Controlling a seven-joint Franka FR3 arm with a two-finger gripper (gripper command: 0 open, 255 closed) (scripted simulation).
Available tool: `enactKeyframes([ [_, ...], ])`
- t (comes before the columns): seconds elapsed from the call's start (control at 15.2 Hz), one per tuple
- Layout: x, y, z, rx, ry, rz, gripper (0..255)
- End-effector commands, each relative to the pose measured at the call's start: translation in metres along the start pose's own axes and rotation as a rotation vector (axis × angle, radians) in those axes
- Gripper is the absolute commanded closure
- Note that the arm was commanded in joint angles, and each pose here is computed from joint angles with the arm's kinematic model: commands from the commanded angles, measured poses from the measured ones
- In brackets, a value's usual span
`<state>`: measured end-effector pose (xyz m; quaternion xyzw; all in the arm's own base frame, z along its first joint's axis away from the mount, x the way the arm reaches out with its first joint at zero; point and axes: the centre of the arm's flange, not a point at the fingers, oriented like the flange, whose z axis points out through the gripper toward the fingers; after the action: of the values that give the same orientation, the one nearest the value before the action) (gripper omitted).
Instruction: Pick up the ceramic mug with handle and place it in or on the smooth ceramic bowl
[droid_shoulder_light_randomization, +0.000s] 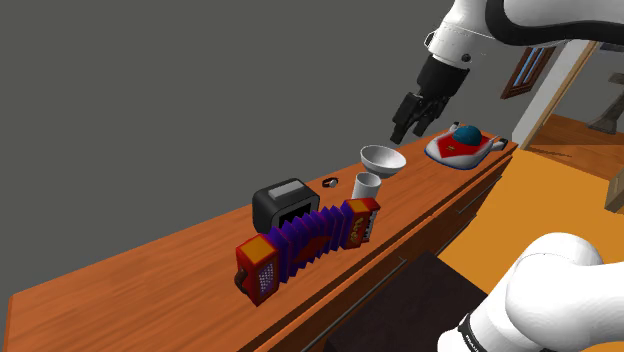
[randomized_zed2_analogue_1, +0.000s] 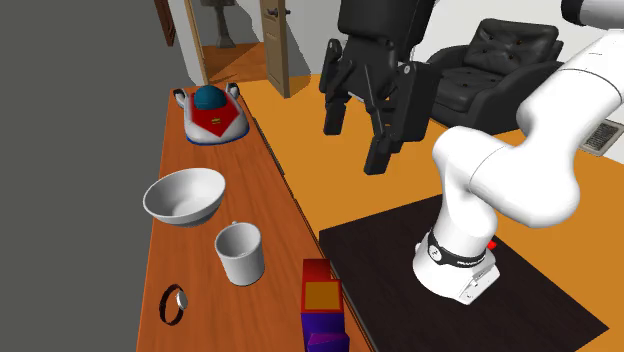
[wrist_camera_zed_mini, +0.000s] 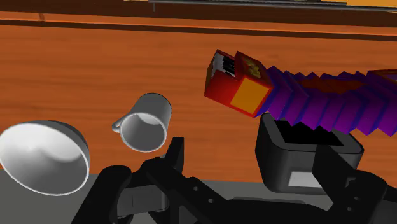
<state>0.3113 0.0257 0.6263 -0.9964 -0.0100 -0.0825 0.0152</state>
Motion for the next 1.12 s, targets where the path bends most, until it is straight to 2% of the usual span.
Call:
enactKeyframes([
  [0.0,0.000,0.000,0.000,0.000,0.000,0.000,0],
  [1.06,0.091,0.065,0.184,-0.069,-0.108,-0.008,0],
])
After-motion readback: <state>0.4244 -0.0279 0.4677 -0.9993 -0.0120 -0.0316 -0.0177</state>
